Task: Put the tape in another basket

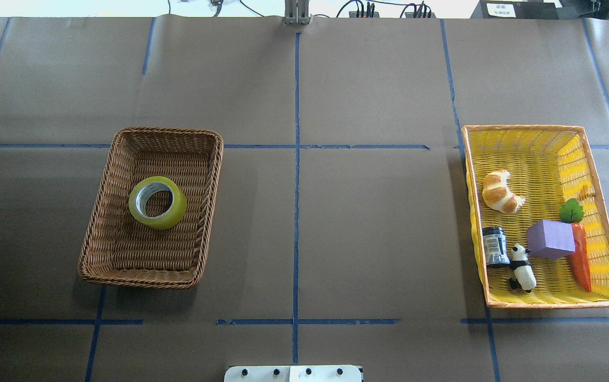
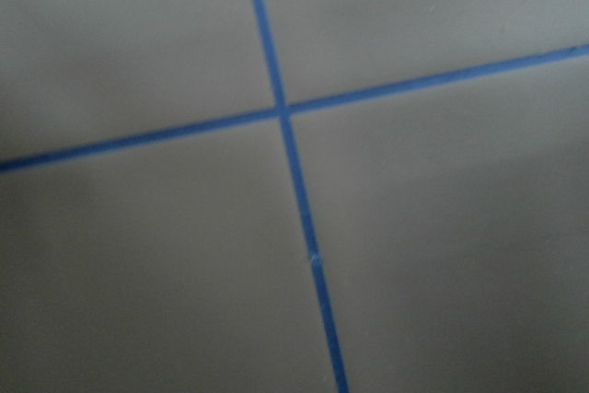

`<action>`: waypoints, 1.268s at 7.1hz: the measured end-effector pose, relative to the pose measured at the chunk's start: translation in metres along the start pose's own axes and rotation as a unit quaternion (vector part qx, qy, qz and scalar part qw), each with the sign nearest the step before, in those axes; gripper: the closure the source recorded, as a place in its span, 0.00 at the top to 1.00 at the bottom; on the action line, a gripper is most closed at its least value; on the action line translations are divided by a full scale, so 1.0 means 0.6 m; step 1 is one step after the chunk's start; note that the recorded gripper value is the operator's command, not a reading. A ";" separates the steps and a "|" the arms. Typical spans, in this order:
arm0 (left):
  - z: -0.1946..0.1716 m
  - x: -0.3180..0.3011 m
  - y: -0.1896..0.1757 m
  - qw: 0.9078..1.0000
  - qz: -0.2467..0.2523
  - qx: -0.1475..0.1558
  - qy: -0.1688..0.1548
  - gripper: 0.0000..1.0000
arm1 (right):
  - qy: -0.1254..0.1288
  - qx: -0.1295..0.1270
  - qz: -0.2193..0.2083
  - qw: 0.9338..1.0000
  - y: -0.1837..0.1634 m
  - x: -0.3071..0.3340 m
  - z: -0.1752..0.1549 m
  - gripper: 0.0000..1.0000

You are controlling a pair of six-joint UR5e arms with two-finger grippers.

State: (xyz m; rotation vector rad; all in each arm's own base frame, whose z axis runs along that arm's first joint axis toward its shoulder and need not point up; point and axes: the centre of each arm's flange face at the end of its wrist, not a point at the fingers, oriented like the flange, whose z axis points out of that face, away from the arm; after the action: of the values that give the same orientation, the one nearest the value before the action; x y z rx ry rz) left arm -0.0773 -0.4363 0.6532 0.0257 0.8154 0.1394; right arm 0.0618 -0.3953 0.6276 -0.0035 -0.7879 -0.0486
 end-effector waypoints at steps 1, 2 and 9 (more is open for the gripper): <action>0.006 -0.006 0.013 1.000 -0.003 -0.004 -0.004 1.00 | 0.000 -0.001 0.002 1.000 0.001 0.002 0.002 1.00; 0.010 -0.009 0.026 1.000 -0.006 -0.008 -0.008 1.00 | -0.001 -0.001 0.003 1.000 0.002 0.003 0.003 1.00; 0.013 -0.004 0.036 1.000 -0.001 -0.009 -0.007 1.00 | -0.002 -0.003 0.003 1.000 0.002 0.003 0.004 1.00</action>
State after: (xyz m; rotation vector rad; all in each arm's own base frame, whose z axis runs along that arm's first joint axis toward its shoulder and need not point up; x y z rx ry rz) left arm -0.0758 -0.4153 0.6616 0.0087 0.8009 0.1437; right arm 0.0611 -0.3942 0.6305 -0.0109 -0.7918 -0.0450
